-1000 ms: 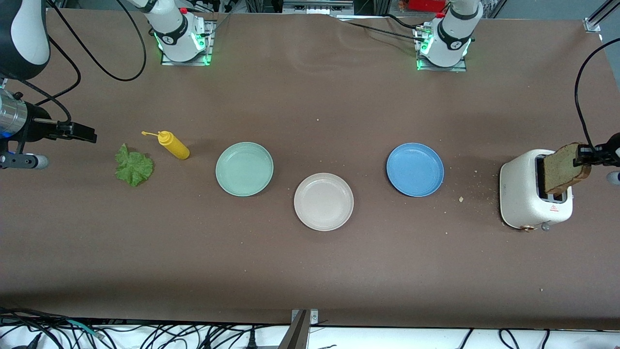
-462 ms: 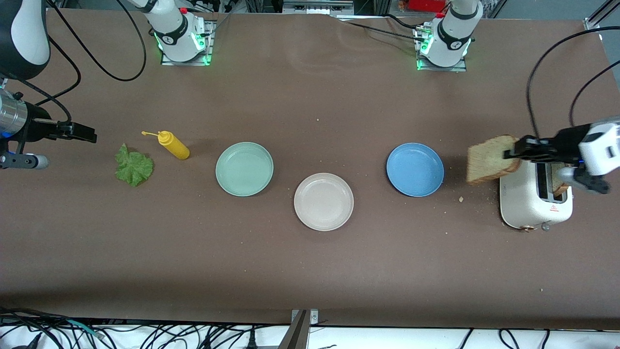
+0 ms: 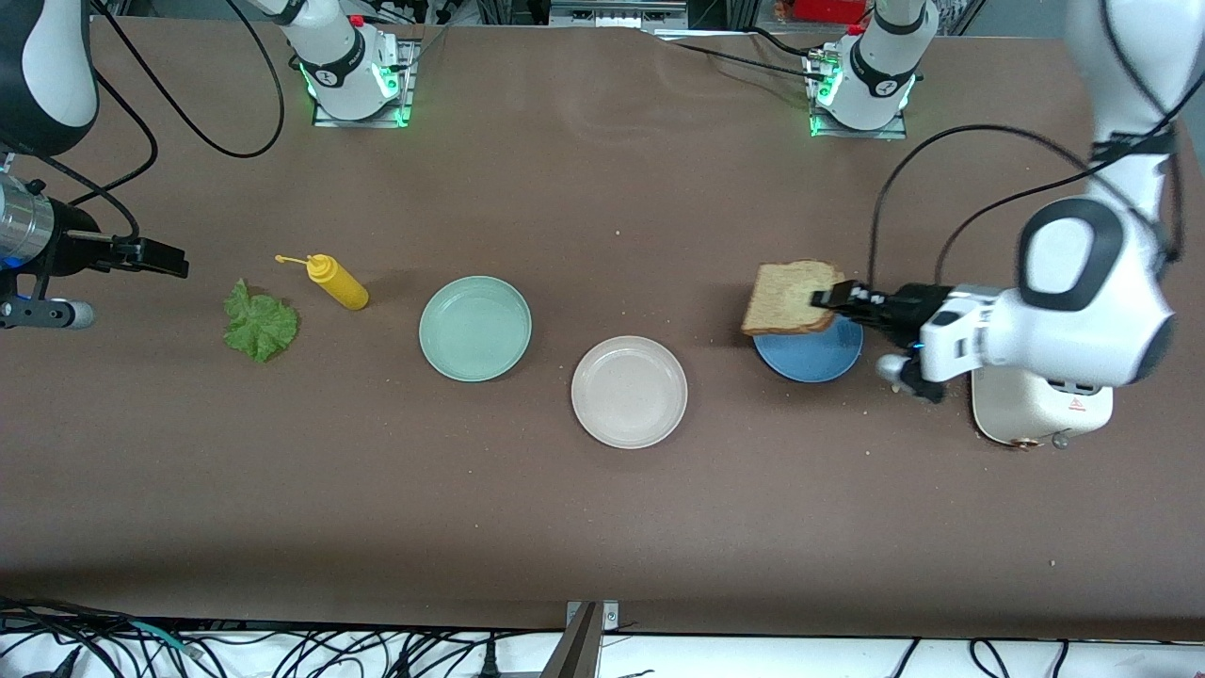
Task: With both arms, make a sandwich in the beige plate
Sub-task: 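Carry the toast to the beige plate and release it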
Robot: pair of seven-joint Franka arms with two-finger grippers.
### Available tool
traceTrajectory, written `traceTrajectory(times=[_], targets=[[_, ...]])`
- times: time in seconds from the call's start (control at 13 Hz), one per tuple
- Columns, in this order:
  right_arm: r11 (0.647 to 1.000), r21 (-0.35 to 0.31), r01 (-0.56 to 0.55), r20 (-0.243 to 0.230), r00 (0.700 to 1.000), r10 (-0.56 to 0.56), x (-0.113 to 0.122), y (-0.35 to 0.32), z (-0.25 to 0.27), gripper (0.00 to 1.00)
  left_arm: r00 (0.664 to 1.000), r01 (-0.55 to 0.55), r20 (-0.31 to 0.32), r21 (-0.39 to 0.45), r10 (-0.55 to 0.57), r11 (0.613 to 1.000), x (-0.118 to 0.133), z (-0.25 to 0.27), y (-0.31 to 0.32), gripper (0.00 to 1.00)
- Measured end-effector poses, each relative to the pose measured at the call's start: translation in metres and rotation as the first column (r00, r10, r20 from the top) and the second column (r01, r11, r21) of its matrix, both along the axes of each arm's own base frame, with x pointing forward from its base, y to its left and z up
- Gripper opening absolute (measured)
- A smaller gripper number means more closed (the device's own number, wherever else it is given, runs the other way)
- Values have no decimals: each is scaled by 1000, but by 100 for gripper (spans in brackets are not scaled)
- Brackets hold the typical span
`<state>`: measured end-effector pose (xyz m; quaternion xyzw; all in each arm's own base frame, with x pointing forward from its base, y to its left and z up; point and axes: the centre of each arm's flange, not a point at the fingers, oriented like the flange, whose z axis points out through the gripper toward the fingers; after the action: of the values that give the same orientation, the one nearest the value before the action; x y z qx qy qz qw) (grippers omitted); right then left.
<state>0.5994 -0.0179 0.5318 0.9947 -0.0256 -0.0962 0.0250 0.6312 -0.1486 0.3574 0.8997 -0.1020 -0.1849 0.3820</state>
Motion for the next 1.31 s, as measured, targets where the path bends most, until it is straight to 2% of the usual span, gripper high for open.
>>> traceTrajectory(times=[0.31,0.46,0.85,1.31], targets=[[1000,0,0,0,1000,0,0,0,0,100,986,-166,-15,-107,165,980,14,-45,-66,8],[1000,0,0,0,1000,0,0,0,0,100,974,-226,-9,-127,227,966,17,-64,-91,8],[1000,0,0,-1,1000,0,0,0,0,100,944,-327,11,-118,330,938,12,-108,-140,8],[1000,0,0,-1,1000,0,0,0,0,100,927,-366,54,-77,371,927,4,-138,-168,8]])
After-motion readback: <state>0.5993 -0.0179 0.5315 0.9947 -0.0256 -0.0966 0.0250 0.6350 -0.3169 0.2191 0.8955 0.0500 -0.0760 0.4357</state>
